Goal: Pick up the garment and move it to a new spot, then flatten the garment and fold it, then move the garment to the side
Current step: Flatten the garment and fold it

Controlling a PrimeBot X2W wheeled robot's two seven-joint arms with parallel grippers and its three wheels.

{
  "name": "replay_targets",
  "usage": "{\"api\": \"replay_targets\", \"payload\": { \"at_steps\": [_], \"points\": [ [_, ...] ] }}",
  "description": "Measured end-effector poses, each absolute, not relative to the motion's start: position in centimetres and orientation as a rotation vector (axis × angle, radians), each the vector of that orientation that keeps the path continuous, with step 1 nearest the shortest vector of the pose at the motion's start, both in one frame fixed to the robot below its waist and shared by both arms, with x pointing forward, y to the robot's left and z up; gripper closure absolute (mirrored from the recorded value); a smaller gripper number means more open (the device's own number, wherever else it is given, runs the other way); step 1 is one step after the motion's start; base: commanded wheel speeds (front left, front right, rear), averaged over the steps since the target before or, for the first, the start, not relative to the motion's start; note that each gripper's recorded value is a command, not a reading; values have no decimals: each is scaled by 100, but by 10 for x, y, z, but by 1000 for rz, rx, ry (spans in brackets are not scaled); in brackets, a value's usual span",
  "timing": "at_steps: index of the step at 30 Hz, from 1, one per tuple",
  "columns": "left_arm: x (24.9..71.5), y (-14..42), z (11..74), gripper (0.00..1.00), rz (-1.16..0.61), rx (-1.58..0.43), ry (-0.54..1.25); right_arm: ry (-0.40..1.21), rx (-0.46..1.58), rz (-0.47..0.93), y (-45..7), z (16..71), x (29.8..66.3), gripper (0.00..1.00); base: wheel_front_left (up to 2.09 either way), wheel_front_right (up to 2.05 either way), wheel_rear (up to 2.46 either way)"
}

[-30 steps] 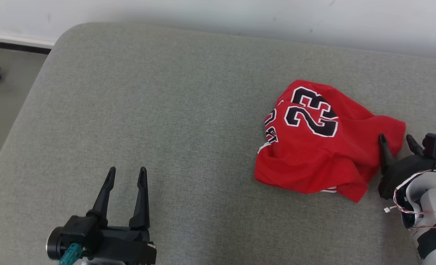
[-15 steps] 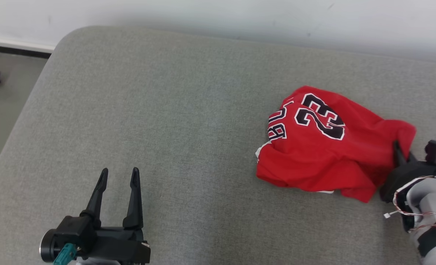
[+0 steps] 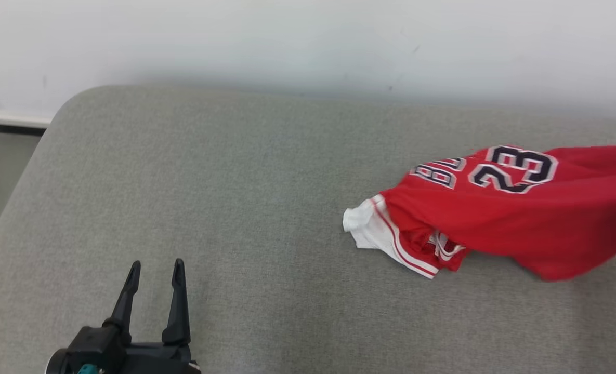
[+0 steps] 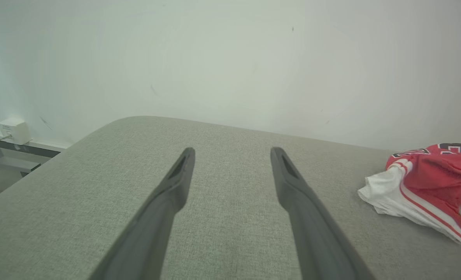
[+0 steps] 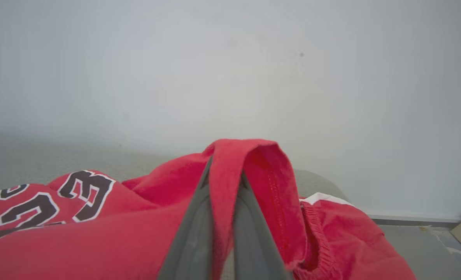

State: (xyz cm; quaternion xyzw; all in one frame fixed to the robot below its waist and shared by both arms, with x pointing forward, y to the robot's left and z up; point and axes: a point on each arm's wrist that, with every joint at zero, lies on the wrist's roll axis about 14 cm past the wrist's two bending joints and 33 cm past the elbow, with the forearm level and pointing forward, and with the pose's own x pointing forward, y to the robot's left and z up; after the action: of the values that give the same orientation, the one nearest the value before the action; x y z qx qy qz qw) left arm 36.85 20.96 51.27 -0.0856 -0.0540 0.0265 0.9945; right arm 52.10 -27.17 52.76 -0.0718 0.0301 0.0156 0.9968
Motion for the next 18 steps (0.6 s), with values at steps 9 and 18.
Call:
{"api": "replay_targets", "payload": {
  "at_steps": [9,18],
  "points": [
    [362,200,519,0,28,-177,-127,-103,-260,-8,-311,624,507,100,0,0,0],
    [358,197,524,0,26,-188,-142,-208,-278,165,-232,667,507,100,0,0,0]
  ]
}}
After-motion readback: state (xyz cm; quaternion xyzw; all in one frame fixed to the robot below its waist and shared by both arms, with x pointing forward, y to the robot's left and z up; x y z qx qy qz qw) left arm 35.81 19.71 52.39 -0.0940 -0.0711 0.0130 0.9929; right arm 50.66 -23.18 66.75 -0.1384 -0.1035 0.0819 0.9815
